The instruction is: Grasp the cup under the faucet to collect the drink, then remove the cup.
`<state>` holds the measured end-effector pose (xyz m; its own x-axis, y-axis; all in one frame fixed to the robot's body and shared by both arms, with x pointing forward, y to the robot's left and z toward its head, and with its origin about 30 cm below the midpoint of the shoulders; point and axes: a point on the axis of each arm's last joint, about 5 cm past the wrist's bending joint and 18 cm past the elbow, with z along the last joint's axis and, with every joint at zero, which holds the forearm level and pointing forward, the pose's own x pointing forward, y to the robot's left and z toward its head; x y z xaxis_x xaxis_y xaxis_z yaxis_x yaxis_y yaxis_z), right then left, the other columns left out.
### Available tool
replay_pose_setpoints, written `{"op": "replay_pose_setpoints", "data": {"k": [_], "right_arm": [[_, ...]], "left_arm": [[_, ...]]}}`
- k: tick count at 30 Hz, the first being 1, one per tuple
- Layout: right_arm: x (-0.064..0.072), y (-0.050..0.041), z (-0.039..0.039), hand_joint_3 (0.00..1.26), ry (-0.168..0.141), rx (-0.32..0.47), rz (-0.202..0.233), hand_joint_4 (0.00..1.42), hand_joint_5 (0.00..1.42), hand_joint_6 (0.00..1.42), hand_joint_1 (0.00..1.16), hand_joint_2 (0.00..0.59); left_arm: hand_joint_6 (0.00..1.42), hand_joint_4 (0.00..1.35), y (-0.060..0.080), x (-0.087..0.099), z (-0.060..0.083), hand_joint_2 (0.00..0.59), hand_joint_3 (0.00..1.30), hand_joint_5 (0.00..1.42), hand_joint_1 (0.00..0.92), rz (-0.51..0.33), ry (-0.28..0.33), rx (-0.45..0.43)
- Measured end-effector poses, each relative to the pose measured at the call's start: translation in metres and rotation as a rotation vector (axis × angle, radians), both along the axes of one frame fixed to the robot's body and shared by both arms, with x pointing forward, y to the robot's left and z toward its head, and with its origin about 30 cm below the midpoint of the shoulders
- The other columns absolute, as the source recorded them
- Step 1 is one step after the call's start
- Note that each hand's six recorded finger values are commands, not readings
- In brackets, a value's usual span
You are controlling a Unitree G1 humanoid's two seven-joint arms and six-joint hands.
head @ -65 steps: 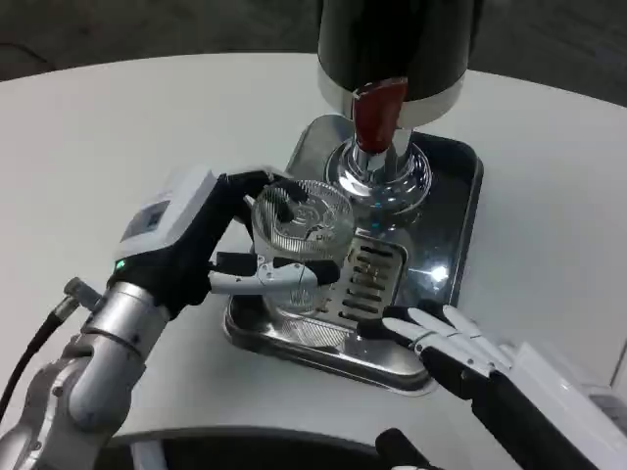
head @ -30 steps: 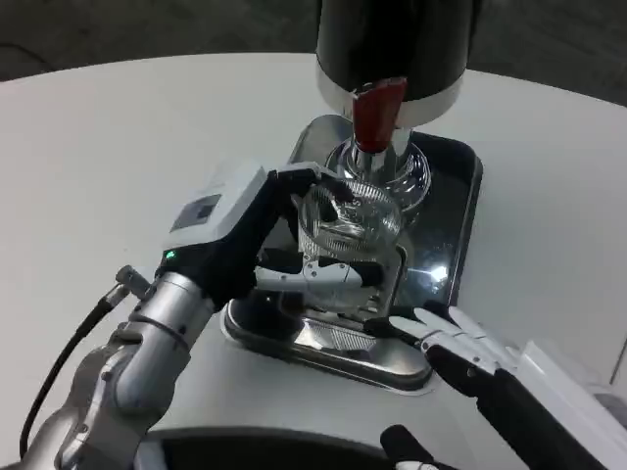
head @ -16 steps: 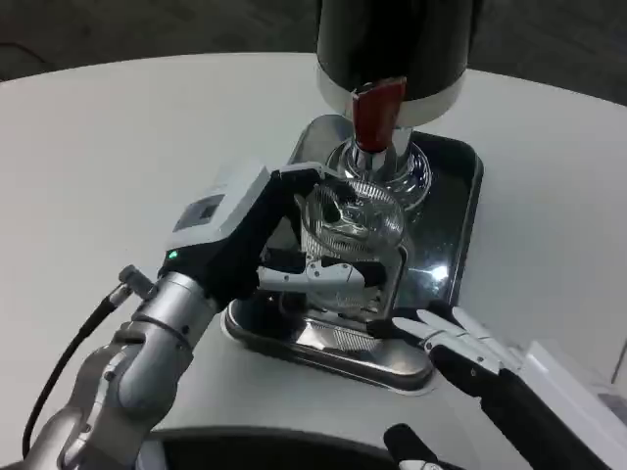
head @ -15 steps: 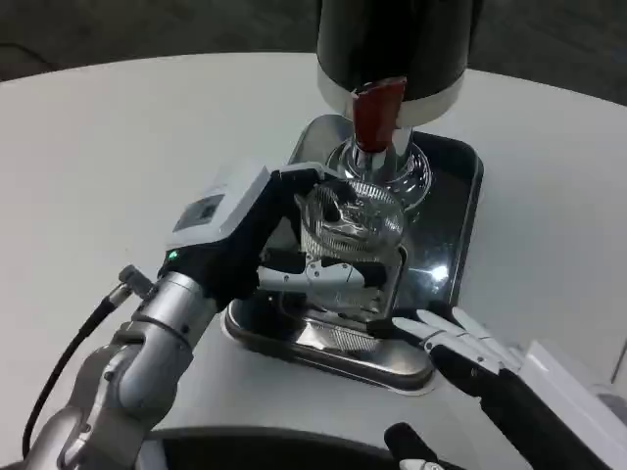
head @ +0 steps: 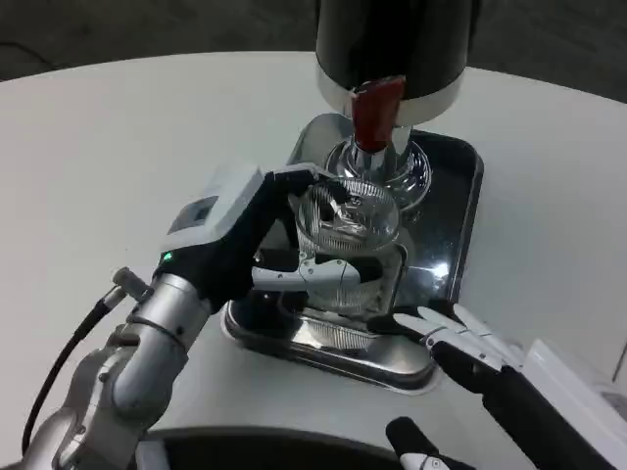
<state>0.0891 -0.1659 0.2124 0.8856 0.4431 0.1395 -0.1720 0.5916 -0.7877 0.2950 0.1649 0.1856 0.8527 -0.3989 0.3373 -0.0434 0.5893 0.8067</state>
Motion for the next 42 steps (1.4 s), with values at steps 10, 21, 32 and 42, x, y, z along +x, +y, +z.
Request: {"op": "replay_pose_setpoints", "data": {"k": [10,21,32,42], "right_arm": [[-0.0006,-0.0003,-0.0005,0.18,-0.007,0.013,-0.017,0.08,0.00,0.00,0.51,0.495],[-0.0009,0.0001,-0.0010,0.18,-0.012,0.034,-0.030,0.08,0.00,0.00,0.51,0.497],[-0.0023,0.0004,-0.0024,0.18,-0.008,0.051,-0.047,0.08,0.00,0.00,0.52,0.503],[-0.0023,0.0008,-0.0025,0.19,-0.010,0.059,-0.050,0.08,0.00,0.00,0.52,0.504]], "left_arm": [[0.48,0.30,0.0032,-0.0022,-0.0029,0.066,0.41,0.65,0.335,-0.010,0.005,-0.012],[0.43,0.26,0.0049,-0.0029,-0.0034,0.053,0.40,0.56,0.327,-0.009,-0.002,-0.016],[0.37,0.24,0.0088,-0.0068,-0.0002,0.041,0.38,0.42,0.321,0.017,-0.079,-0.065],[0.33,0.20,0.0097,-0.0084,-0.0032,0.029,0.37,0.36,0.298,0.023,-0.079,-0.071]]}}
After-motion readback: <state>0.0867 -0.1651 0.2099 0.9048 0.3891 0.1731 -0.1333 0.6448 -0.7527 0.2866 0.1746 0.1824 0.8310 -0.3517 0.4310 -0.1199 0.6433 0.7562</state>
